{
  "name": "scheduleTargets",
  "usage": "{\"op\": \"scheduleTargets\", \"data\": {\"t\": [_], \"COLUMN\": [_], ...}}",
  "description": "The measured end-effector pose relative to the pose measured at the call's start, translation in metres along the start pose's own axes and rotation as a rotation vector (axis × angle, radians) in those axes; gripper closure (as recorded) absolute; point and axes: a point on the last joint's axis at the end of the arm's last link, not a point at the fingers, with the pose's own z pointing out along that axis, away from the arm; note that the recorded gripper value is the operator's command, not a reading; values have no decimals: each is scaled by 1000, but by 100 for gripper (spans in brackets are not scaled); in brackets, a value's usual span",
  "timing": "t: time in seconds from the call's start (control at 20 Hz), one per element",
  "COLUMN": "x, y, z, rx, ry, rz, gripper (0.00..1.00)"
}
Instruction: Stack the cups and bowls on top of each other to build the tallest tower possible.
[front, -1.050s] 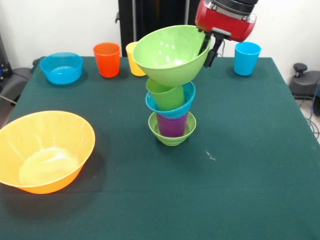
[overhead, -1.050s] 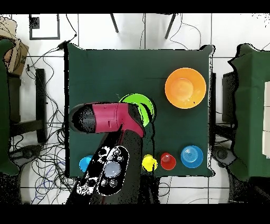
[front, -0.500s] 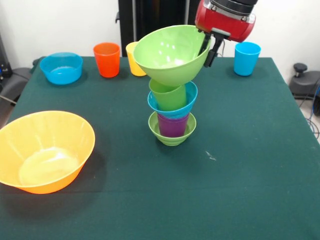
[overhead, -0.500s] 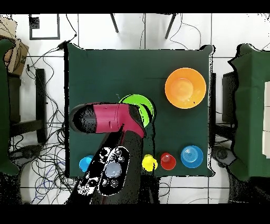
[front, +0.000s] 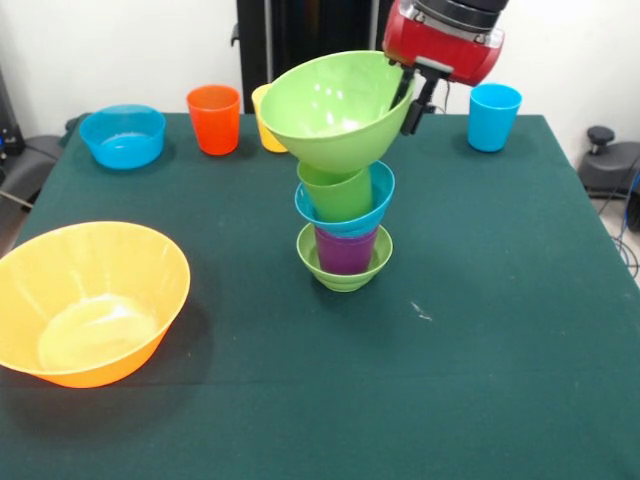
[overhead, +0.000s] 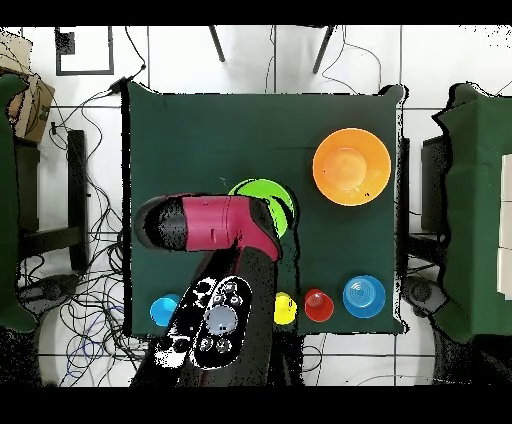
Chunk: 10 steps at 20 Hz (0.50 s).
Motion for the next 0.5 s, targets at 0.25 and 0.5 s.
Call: {"op": "scheduleTargets", "data": {"t": [0.25, 0.5], "x": [-2, -3], "y": [-11, -14], "z": [7, 8], "rx": [4, 4], "ry": [11, 12], "rz": [18, 23], "gripper": [100, 100]}}
